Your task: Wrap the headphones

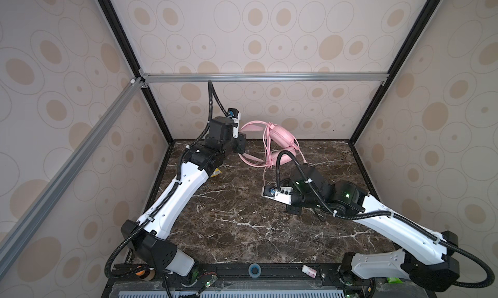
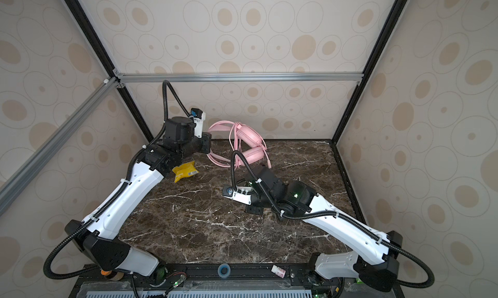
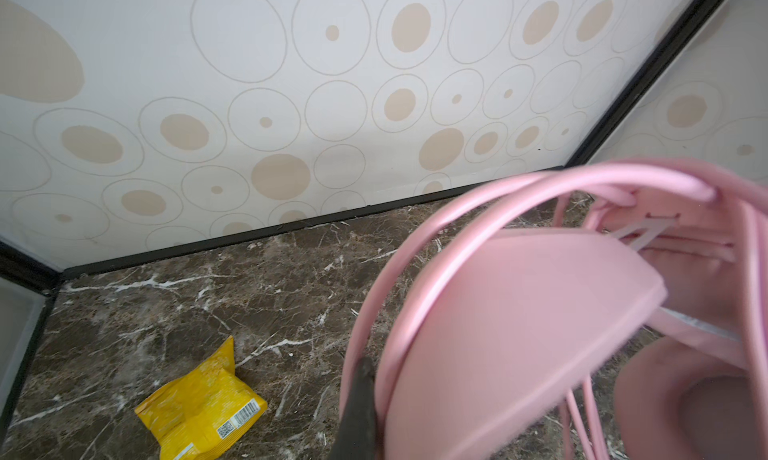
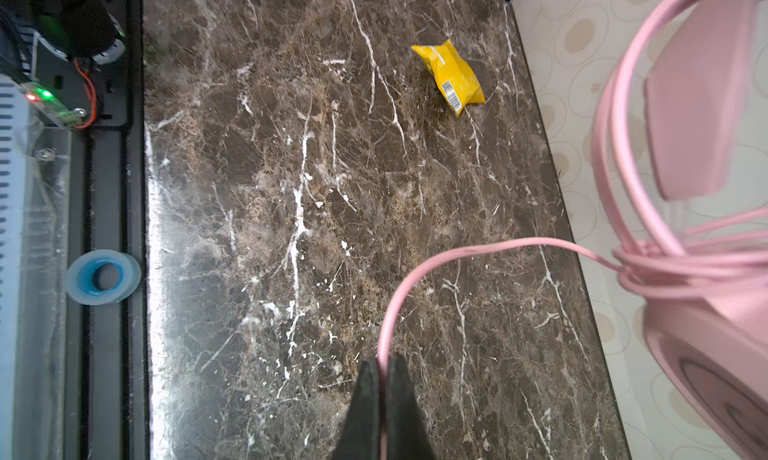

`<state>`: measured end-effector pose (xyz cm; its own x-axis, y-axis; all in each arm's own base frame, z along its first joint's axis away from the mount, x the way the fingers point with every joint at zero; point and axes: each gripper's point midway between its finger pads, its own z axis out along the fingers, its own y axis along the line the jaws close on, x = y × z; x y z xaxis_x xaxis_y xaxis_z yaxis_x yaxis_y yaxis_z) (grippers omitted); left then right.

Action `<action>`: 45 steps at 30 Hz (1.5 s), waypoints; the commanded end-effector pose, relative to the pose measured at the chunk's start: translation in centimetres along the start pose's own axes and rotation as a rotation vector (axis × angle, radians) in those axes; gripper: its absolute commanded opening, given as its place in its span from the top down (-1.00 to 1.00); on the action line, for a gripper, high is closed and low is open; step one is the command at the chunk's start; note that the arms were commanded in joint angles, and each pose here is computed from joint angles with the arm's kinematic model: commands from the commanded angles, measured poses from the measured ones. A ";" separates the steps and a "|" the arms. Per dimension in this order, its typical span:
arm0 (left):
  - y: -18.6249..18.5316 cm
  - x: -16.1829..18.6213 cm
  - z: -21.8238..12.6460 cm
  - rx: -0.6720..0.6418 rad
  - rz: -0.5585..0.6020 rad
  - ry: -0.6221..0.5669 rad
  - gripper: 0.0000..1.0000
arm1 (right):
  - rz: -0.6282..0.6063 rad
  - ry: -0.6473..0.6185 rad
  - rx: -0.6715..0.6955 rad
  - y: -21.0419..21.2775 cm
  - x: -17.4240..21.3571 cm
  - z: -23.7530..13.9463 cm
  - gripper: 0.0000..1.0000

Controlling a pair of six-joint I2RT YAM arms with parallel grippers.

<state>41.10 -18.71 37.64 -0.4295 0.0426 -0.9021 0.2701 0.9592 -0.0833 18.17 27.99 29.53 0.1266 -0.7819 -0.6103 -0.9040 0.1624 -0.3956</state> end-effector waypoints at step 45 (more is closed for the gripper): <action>-7.0 2.1 -1.3 0.275 0.222 0.033 1.00 | 0.016 -0.423 0.047 -12.1 -16.0 -3.8 1.00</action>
<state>37.71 -23.46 33.21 -0.4362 0.2895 -0.8520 0.5245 0.8512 0.0207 25.25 34.93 45.12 0.2608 -0.5657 -0.7823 -0.8754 0.2030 -0.4387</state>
